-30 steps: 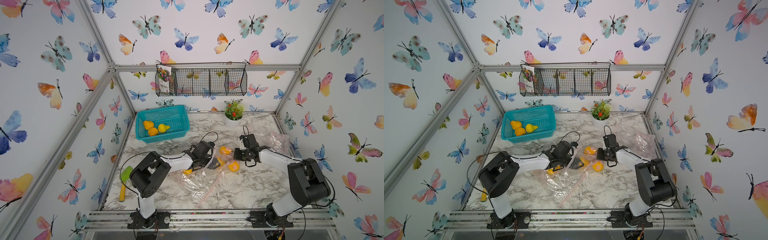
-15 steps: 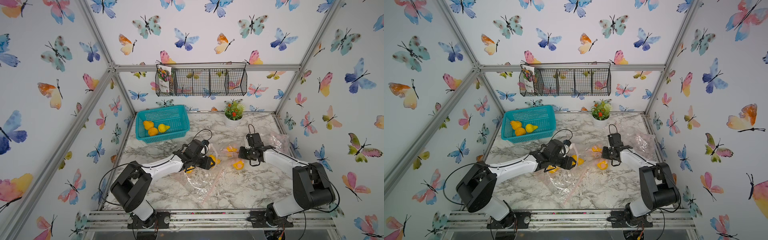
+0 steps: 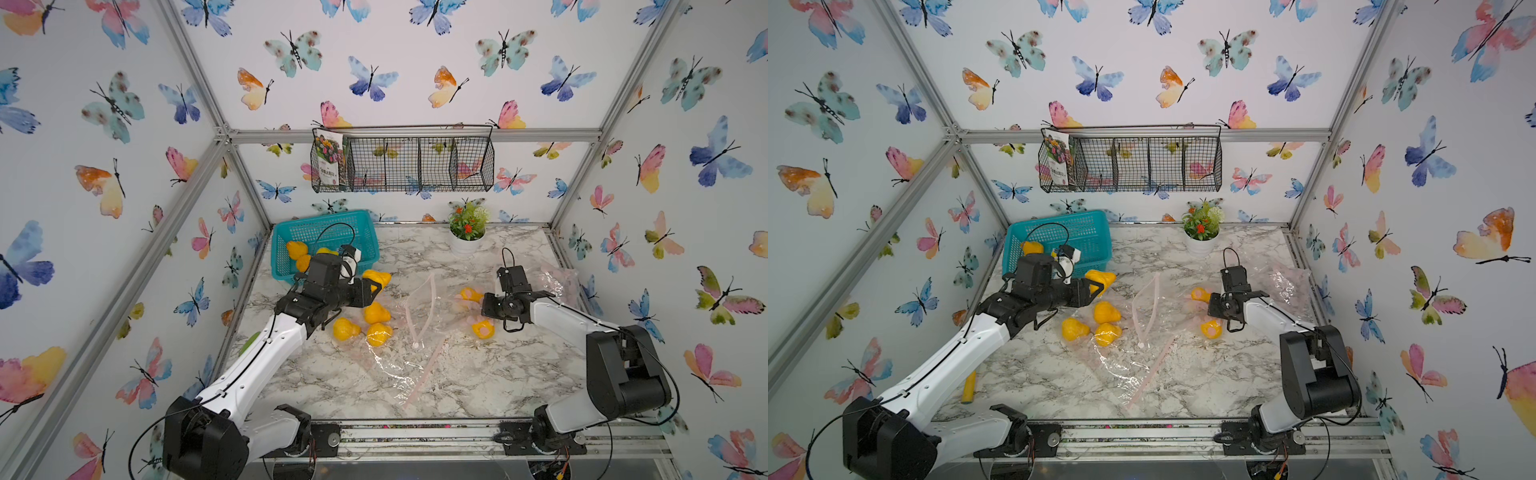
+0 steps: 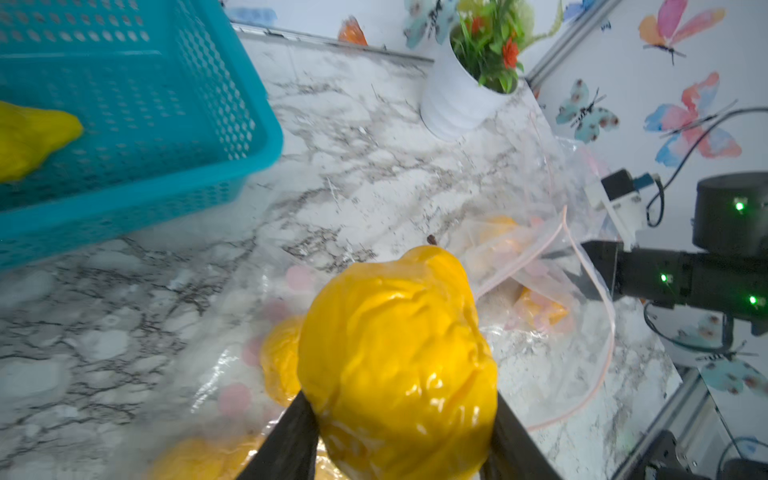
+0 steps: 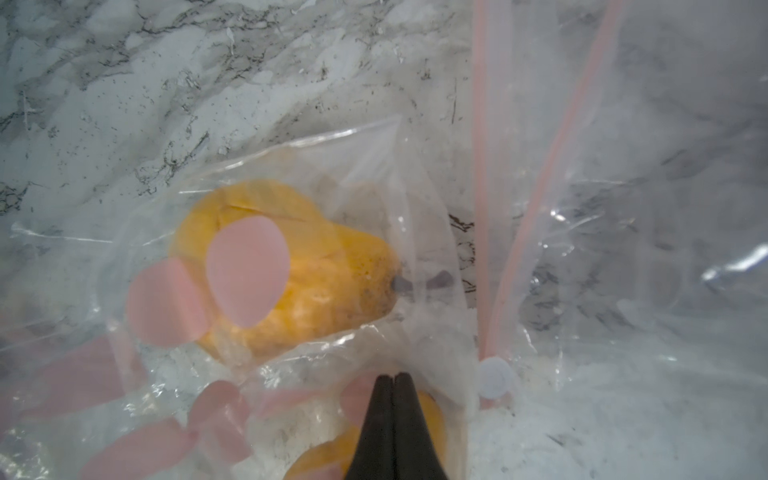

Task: Open the zip-top bag and take out the pear
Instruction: Place the pear in the basket.

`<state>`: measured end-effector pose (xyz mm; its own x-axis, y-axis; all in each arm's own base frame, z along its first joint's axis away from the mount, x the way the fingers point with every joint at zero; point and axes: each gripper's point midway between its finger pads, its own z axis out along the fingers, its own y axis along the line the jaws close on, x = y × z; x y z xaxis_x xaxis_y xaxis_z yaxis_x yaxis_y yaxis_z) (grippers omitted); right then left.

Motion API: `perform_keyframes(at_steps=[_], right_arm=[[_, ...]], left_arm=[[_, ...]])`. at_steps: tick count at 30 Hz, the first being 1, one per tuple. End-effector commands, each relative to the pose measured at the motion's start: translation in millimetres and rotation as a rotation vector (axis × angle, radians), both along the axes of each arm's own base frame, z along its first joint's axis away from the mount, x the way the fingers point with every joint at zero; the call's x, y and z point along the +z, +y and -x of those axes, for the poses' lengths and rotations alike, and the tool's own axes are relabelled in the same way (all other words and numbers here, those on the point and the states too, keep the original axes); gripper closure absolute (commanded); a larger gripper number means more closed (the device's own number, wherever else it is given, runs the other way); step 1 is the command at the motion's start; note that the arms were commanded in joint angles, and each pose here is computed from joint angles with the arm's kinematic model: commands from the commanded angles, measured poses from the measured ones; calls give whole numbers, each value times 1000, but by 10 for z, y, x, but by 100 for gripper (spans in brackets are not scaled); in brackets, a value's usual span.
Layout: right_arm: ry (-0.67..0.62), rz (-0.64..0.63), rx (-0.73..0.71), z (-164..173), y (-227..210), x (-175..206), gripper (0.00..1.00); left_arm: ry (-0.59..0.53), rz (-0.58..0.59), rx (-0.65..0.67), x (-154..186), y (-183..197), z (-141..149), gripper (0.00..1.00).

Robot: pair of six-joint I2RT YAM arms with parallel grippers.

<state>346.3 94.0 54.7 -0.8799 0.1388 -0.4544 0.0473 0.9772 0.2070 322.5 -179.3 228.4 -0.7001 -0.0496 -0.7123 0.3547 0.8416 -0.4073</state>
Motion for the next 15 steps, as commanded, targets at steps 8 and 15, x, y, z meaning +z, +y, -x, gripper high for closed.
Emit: perform_keyframes(at_steps=[8, 15], right_arm=[[29, -20, 33, 55, 47, -24, 98], [22, -39, 41, 43, 82, 36, 98]], left_arm=[[-25, -146, 243, -16, 917, -1123, 72], [84, -190, 310, -513, 1235, -1821, 71]])
